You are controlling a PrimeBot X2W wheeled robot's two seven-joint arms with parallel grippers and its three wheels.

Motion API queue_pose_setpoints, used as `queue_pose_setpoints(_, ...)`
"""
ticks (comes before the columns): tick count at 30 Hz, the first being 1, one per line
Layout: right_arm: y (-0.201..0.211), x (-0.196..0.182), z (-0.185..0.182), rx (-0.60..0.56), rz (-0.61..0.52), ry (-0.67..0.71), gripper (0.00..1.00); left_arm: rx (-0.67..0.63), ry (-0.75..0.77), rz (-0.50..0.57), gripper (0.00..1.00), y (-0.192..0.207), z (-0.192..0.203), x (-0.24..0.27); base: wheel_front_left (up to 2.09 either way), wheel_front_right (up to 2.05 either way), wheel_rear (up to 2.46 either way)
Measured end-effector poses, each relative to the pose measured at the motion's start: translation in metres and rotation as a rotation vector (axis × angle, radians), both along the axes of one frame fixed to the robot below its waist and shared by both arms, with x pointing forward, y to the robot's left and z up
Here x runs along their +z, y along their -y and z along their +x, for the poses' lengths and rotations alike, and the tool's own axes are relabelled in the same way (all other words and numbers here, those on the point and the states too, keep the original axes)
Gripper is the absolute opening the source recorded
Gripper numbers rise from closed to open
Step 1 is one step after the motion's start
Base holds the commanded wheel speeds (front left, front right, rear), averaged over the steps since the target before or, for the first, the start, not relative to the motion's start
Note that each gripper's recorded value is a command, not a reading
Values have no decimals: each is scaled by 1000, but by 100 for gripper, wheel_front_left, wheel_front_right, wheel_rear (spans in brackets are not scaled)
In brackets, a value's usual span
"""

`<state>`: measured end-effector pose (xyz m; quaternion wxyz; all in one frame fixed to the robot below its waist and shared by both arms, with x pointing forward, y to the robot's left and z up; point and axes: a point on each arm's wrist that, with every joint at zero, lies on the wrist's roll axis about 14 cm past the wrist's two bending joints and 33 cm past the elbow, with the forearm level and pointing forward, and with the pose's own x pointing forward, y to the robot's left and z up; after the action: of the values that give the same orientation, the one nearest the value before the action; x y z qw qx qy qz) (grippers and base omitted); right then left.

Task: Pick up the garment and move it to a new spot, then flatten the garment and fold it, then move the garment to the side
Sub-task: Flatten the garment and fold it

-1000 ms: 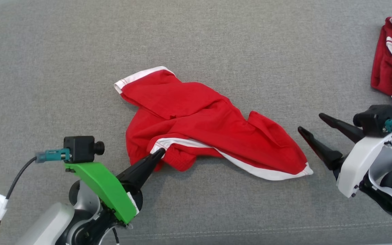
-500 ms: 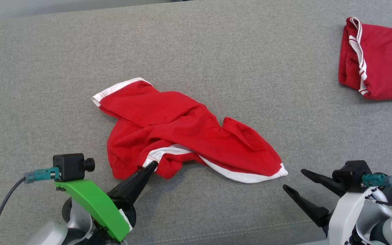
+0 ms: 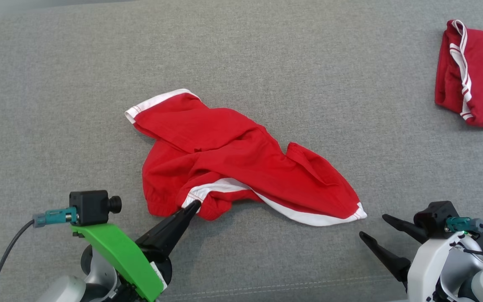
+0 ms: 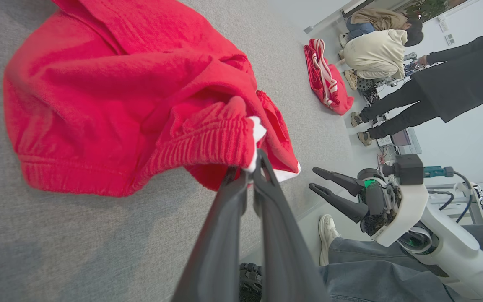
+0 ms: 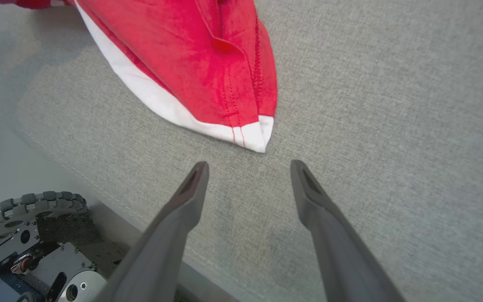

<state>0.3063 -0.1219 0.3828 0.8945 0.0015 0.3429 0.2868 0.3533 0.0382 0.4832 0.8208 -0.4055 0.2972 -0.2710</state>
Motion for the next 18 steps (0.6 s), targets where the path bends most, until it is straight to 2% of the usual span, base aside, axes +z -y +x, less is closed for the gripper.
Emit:
queue_pose_setpoints(7,-16,-7,3,25,24,-17,100,17,2,3,0,-5,-1,2,0,0,0)
queue_pose_setpoints(18,-14,-17,11,17,5,-32,100,32,2,8,0,-10,0,1,0,0,0)
